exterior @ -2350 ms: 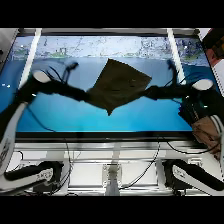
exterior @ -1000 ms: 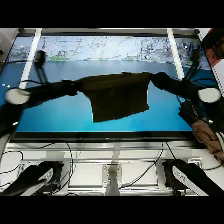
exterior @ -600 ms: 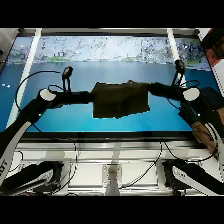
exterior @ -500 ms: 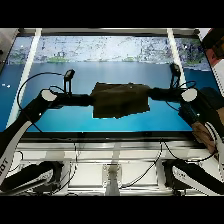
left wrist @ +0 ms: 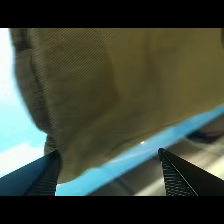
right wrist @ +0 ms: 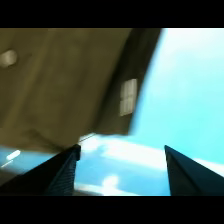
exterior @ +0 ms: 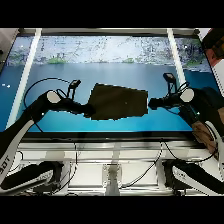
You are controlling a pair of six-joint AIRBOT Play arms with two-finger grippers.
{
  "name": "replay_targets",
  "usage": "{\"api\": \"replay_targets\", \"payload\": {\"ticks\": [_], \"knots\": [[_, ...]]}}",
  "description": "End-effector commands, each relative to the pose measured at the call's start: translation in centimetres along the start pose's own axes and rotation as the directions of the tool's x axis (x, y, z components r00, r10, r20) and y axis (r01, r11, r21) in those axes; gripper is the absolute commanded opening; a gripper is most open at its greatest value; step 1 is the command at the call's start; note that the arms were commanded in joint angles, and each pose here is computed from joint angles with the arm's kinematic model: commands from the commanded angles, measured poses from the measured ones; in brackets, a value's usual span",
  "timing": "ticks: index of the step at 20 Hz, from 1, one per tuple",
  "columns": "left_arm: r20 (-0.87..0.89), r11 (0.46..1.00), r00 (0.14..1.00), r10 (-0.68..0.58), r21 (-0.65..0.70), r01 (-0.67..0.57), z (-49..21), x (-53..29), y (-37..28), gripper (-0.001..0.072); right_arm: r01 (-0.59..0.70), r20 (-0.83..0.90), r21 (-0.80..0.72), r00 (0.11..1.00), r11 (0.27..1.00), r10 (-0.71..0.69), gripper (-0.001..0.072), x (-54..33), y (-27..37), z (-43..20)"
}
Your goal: Fold the clothes and pants, and hang the long-sleeved shirts on hangers.
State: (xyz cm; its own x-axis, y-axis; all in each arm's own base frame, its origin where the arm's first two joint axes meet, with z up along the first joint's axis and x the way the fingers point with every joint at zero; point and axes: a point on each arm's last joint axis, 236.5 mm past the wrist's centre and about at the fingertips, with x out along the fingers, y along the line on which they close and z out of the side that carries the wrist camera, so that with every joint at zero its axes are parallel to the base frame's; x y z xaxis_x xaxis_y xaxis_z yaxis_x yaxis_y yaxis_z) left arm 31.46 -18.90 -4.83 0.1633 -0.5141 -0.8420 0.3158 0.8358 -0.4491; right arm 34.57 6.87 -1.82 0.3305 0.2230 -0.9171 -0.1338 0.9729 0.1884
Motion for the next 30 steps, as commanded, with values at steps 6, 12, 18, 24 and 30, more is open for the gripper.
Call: {"api": "replay_targets", "payload": {"ticks": [6, 12, 18, 24, 30], "knots": [[0.000, 1.000, 1.000, 0.001, -0.011, -0.001, 0.0, -0.1, 0.2, 0.0693, 0.021, 0.134, 0.306, 0.989, 0.952, -0.065, 0.0473, -4.8, -10.4, 6.5], [0.079, 0.999, 0.996, 0.032, -0.013, -0.031, 1.9, -0.1, 0.9, 0.0692, -0.457, -0.038, 0.365, 0.863, 0.811, 0.503, 0.0628, 1.6, -4.3, 2.8], [0.088, 0.999, 0.995, 0.036, -0.014, -0.035, 2.1, -0.1, 1.0, 0.0692, -0.383, -0.019, 0.360, 0.909, 0.851, 0.417, 0.0652, 9.1, -2.1, 4.9], [0.089, 0.999, 0.995, 0.036, -0.014, -0.035, 2.1, -0.1, 1.0, 0.0692, -0.436, -0.062, 0.448, 0.856, 0.780, 0.513, 0.0652, 11.0, 0.4, 3.6], [0.088, 0.999, 0.995, 0.036, -0.014, -0.035, 2.1, -0.1, 1.0, 0.0692, -0.496, -0.138, 0.421, 0.792, 0.759, 0.595, 0.0616, 9.3, 0.9, 1.8]]}}
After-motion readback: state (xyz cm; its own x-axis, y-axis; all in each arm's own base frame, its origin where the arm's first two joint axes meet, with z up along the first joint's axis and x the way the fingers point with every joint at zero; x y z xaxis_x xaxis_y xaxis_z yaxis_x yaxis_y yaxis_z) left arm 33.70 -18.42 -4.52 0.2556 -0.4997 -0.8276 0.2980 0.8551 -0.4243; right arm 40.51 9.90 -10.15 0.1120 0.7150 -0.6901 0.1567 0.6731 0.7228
